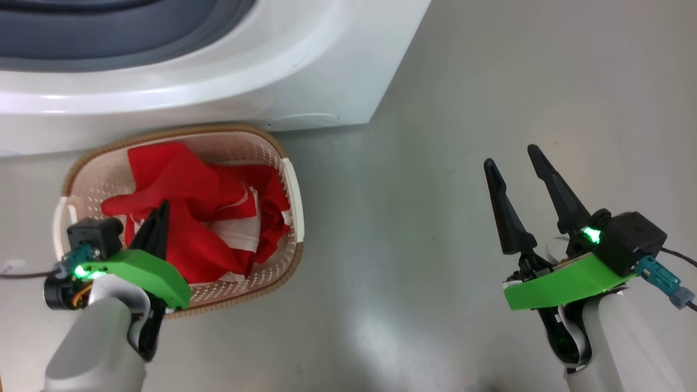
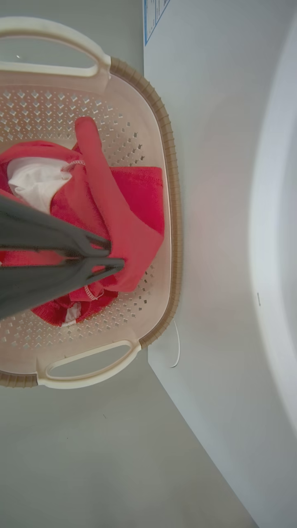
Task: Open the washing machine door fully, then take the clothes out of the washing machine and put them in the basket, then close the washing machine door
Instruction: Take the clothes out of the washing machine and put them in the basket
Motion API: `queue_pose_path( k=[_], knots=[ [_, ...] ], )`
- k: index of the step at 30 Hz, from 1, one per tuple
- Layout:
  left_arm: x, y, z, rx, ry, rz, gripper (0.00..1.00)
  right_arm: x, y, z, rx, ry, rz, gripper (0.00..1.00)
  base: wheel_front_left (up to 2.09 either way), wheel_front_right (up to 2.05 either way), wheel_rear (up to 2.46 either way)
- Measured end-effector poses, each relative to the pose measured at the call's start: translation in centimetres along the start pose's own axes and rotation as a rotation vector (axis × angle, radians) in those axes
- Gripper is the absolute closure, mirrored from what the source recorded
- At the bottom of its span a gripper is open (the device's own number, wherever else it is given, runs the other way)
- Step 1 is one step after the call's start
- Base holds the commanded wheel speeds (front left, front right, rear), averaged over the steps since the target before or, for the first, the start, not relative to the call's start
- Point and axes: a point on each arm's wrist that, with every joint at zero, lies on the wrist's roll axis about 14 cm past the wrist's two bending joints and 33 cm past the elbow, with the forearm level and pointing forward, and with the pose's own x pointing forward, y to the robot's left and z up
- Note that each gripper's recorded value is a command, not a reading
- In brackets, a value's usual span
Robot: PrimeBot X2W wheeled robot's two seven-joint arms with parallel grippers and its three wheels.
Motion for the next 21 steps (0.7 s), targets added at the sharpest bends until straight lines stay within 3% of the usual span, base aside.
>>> queue_pose_path(
  k=[8, 14, 17, 18, 19, 20, 21],
  knots=[
    [1.7, 0.8, -3.9, 0.008, 0.142, 0.002, 1.0, 0.7, -0.6, -1.3, 0.0, 0.023, -0.014, 0.0, 0.0, 0.0, 0.0],
    [2.6, 0.8, -4.1, 0.004, 0.165, -0.002, 0.98, 0.5, -1.0, -1.6, -0.026, 0.035, -0.022, 0.0, 0.0, 0.0, 0.0],
    [2.5, 0.9, -4.0, 0.006, 0.165, 0.0, 0.73, 0.5, -1.0, -1.4, -0.027, 0.03, -0.023, 0.0, 0.0, 0.0, 0.0],
    [2.5, 1.0, -3.9, 0.0, 0.166, 0.004, 0.58, 0.5, -1.0, -1.3, -0.027, 0.027, -0.022, 0.0, 0.0, 0.0, 0.0],
    [2.4, 1.1, -3.9, -0.003, 0.166, 0.007, 0.36, 0.4, -0.9, -1.2, -0.027, 0.025, -0.022, 0.0, 0.0, 0.0, 0.0],
    [2.3, 1.2, -3.8, -0.005, 0.164, 0.009, 0.04, 0.4, -0.9, -1.1, -0.027, 0.023, -0.021, 0.0, 0.0, 0.0, 0.0],
    [2.3, 1.2, -3.6, -0.011, 0.16, 0.012, 0.0, 0.4, -0.9, -1.0, -0.027, 0.02, -0.02, 0.0, 0.0, 0.0, 0.0]
  ],
)
